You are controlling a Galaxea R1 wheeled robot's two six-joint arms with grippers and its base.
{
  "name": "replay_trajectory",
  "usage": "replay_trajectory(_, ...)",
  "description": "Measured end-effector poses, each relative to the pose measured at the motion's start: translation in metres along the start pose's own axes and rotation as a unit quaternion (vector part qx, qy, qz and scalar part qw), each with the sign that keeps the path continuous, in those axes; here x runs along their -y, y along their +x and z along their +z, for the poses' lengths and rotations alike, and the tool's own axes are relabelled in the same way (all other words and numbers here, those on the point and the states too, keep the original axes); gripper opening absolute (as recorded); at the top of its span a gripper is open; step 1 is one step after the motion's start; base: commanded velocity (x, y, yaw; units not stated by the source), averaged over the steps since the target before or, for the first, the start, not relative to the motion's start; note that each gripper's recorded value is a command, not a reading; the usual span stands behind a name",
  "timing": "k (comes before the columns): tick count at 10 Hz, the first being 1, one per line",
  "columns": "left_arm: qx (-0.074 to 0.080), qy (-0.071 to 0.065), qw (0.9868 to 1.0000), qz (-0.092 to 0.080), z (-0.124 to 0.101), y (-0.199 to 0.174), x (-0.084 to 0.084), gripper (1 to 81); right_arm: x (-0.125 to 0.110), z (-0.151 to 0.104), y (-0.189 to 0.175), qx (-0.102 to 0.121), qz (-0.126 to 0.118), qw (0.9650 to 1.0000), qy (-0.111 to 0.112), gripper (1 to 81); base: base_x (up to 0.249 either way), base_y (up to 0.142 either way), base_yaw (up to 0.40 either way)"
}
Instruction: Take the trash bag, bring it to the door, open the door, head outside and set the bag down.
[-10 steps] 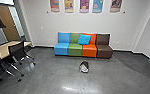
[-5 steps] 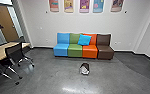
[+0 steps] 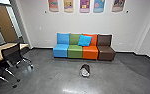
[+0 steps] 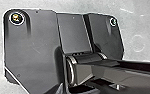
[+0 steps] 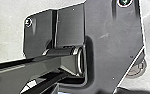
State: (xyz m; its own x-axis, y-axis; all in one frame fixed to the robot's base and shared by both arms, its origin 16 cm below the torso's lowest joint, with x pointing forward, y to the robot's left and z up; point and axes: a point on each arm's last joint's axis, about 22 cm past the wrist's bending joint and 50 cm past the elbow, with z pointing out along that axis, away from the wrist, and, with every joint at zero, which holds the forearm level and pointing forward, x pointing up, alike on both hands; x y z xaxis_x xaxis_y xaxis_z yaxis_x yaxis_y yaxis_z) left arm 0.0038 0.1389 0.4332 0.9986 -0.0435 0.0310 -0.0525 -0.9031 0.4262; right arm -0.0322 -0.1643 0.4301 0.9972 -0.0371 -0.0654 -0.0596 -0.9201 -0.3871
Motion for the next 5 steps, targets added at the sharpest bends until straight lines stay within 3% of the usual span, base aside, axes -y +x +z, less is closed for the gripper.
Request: replay_trajectory(5, -0.001, -0.002, 1.0000, 0.000, 0.0013, 0.0014, -0.0033, 81.1, -0.0021, -0.0006, 0.0015, -0.001, -0.002, 1.0000, -0.001, 81.1, 0.162, -0.071, 0.000)
